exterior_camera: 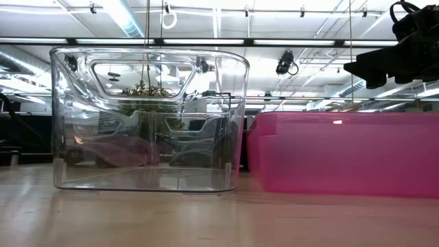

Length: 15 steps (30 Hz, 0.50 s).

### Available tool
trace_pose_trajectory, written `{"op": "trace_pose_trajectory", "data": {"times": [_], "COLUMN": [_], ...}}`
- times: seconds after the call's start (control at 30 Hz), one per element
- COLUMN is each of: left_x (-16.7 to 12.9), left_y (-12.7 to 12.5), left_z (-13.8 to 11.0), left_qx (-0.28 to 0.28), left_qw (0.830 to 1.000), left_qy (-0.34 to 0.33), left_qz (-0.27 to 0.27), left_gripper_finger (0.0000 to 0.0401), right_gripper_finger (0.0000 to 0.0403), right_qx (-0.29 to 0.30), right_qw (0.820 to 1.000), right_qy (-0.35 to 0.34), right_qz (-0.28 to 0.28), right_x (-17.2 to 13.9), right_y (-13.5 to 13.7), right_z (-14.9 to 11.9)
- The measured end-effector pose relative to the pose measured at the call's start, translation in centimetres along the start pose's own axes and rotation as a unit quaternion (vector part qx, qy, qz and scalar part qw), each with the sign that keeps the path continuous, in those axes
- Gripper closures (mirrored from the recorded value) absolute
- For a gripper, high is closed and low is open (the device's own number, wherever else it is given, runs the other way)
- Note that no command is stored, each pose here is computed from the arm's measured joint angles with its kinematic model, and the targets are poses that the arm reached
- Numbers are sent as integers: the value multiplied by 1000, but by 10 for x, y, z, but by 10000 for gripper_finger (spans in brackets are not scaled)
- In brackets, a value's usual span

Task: Pick & Place hat
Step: Put the bottom red cap into the transparent bin

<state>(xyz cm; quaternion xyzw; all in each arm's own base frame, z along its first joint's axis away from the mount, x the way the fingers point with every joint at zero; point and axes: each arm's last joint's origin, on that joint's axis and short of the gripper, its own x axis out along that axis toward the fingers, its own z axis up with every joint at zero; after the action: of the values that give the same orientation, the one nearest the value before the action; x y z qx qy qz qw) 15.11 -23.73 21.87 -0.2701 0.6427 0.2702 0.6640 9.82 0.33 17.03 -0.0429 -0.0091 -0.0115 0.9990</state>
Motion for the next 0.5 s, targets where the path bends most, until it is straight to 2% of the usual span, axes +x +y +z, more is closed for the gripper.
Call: {"op": "trace_pose_trajectory", "data": {"times": [0.27, 0.5], "left_x": [24, 39], "left_y": [6, 16], "left_z": [-1, -1], "left_qx": [-5, -22], "left_qw": [1000, 999], "left_qy": [2, 35], "left_qz": [-3, 28], "left_gripper_finger": [247, 251], "right_gripper_finger": [198, 198], "right_qx": [0, 0], "right_qw": [1000, 1000], "right_qy": [0, 0], "right_qz": [0, 0], "right_x": [0, 0], "right_y": [0, 0], "right_z": [0, 0]}}
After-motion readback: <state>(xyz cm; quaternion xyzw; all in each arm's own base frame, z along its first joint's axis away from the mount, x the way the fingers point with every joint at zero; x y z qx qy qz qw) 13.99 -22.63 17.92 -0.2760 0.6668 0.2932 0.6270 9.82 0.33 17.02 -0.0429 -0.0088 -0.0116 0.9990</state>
